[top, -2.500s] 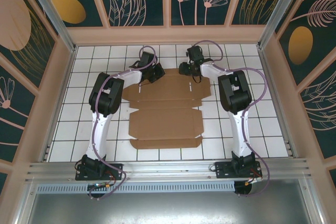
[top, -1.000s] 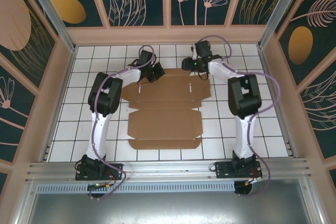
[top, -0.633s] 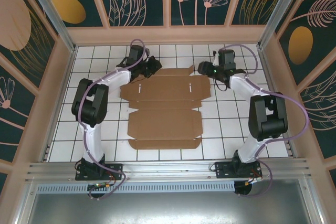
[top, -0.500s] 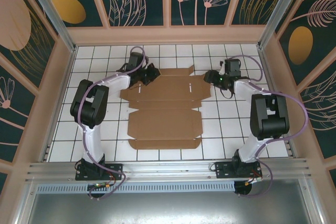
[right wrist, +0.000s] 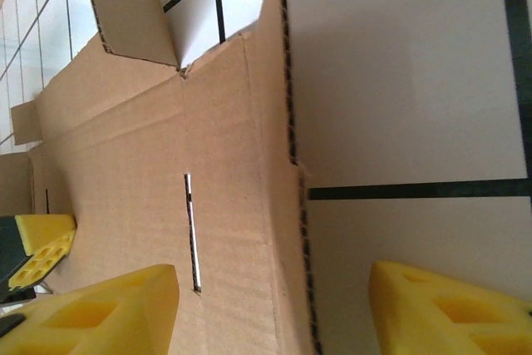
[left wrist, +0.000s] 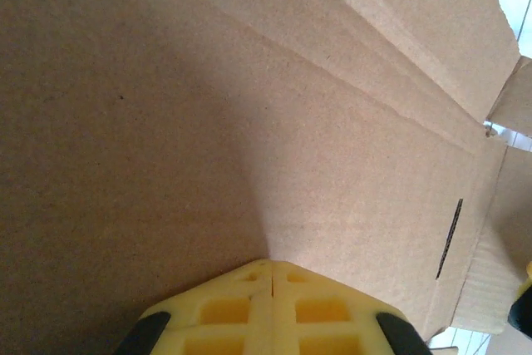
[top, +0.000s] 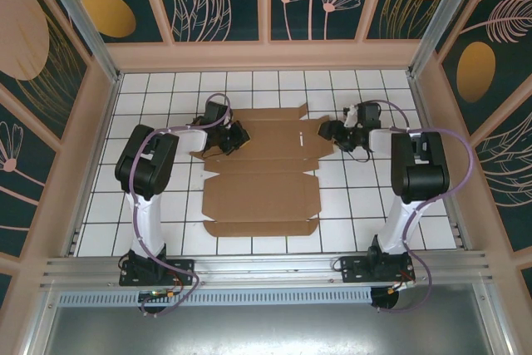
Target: Fold the paper box
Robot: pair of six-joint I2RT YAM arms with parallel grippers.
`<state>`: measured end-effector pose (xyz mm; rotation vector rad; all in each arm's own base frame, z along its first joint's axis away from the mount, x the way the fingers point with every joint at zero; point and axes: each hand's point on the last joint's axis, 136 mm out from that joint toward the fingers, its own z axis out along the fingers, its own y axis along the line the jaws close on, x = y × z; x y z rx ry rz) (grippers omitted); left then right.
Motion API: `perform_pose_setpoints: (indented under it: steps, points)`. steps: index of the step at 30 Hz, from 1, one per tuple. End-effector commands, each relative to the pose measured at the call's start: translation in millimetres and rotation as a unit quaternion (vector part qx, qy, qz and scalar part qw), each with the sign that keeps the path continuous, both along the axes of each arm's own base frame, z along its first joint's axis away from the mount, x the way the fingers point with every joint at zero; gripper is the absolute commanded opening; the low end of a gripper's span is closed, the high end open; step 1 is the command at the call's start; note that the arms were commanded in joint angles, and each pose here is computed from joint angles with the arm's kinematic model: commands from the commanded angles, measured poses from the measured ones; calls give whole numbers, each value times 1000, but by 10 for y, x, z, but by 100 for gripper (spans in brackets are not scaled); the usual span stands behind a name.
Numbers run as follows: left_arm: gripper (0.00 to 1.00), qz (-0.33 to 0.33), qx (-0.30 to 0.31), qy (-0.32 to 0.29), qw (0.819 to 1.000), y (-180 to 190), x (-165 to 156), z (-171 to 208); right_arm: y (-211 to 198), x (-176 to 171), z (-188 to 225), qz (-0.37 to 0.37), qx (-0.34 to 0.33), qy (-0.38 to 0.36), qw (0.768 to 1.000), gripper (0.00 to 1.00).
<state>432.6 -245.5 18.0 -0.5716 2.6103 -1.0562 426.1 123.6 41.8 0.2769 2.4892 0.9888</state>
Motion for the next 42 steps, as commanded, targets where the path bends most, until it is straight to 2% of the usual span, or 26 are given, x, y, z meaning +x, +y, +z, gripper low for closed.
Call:
perform_pose_setpoints:
  steps: [1, 4, 12, 26, 31, 34, 37, 39, 42]
  points:
    - [0, 14, 13, 27, 999, 113, -87, -244, 32, -24, -57, 13, 21, 5, 1000, 62]
    - [0, 16, 14, 32, 999, 136, -102, -286, 146, -89, -143, 32, 61, 28, 997, 59]
    - [0, 23, 16, 39, 999, 203, -99, -340, 341, -250, -280, 55, 109, 56, 991, 54]
    - [0, 26, 13, 44, 999, 222, -110, -398, 609, -418, -413, 96, 127, 85, 984, 53]
    - [0, 28, 12, 45, 999, 233, -102, -392, 528, -390, -444, 78, 108, 83, 988, 42]
    - [0, 30, 13, 45, 998, 248, -99, -390, 458, -315, -322, 65, 93, 61, 992, 28]
    - [0, 33, 12, 45, 998, 259, -99, -398, 443, -236, -160, 64, 73, 36, 995, 21]
    - [0, 33, 12, 46, 998, 259, -102, -402, 448, -174, -57, 64, 45, 22, 997, 12]
    - [0, 35, 9, 45, 998, 256, -104, -384, 433, -99, 39, 60, 2, 11, 998, 7]
